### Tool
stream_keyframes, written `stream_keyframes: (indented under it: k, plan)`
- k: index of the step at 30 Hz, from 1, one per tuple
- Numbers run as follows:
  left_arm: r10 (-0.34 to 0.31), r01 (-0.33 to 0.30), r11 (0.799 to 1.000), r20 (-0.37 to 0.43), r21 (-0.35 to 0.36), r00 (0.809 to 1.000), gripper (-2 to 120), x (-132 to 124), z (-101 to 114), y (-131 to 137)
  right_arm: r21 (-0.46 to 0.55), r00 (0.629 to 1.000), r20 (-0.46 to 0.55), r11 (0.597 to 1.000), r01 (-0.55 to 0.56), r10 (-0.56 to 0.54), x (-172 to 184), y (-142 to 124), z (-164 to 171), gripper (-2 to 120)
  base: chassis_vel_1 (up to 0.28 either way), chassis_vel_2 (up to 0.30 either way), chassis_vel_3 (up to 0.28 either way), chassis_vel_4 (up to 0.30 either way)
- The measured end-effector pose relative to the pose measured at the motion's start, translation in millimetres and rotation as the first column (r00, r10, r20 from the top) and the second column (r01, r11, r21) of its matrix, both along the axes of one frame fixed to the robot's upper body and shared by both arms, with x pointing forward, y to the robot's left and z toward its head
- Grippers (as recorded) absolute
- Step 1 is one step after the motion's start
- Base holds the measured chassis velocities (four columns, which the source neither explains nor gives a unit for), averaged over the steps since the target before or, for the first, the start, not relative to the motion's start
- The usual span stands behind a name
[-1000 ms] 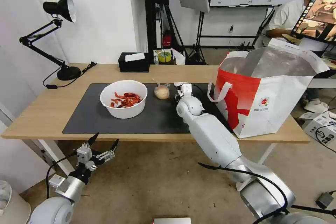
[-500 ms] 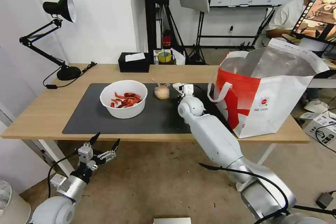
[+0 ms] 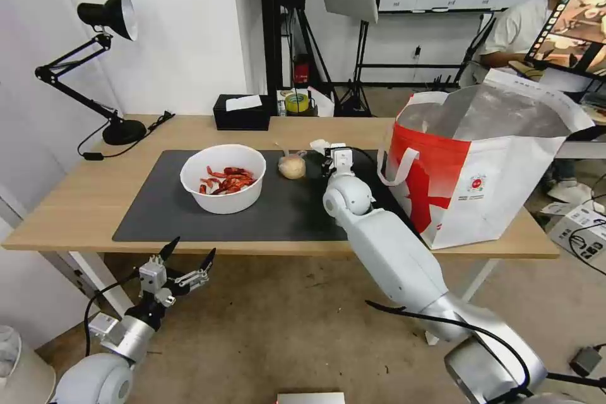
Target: Pick up the trash from the table and place it into the takeout bag.
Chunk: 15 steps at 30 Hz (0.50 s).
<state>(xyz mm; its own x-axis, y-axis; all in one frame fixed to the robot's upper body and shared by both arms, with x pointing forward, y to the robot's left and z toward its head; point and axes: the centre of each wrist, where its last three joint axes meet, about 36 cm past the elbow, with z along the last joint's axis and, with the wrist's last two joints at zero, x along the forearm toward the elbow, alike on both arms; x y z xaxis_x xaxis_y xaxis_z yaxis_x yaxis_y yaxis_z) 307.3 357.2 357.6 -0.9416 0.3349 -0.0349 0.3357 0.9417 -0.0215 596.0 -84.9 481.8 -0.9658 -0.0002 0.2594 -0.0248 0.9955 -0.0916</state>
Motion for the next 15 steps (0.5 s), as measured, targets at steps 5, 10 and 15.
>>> stream_keyframes:
  k: [5,10,15]
  plan:
    - [0.002,-0.002,1.000,0.001,-0.005,1.000,100,-0.9,0.1,-1.6,0.040,0.992,0.119,0.998,-0.044,0.039,-28.4,-8.4,2.4,0,0.000,0.000,0.000,0.000]
    - [0.004,-0.003,1.000,0.002,-0.008,1.000,100,-1.3,-0.3,-3.0,0.067,0.973,0.213,0.993,-0.100,0.084,-42.4,-17.0,-5.7,0,0.000,0.000,0.000,0.000]
    - [0.003,-0.003,1.000,0.002,-0.013,1.000,100,-2.0,-1.4,-5.8,0.108,0.927,0.347,0.976,-0.188,0.140,-60.4,-28.1,-20.0,0,0.000,0.000,0.000,0.000]
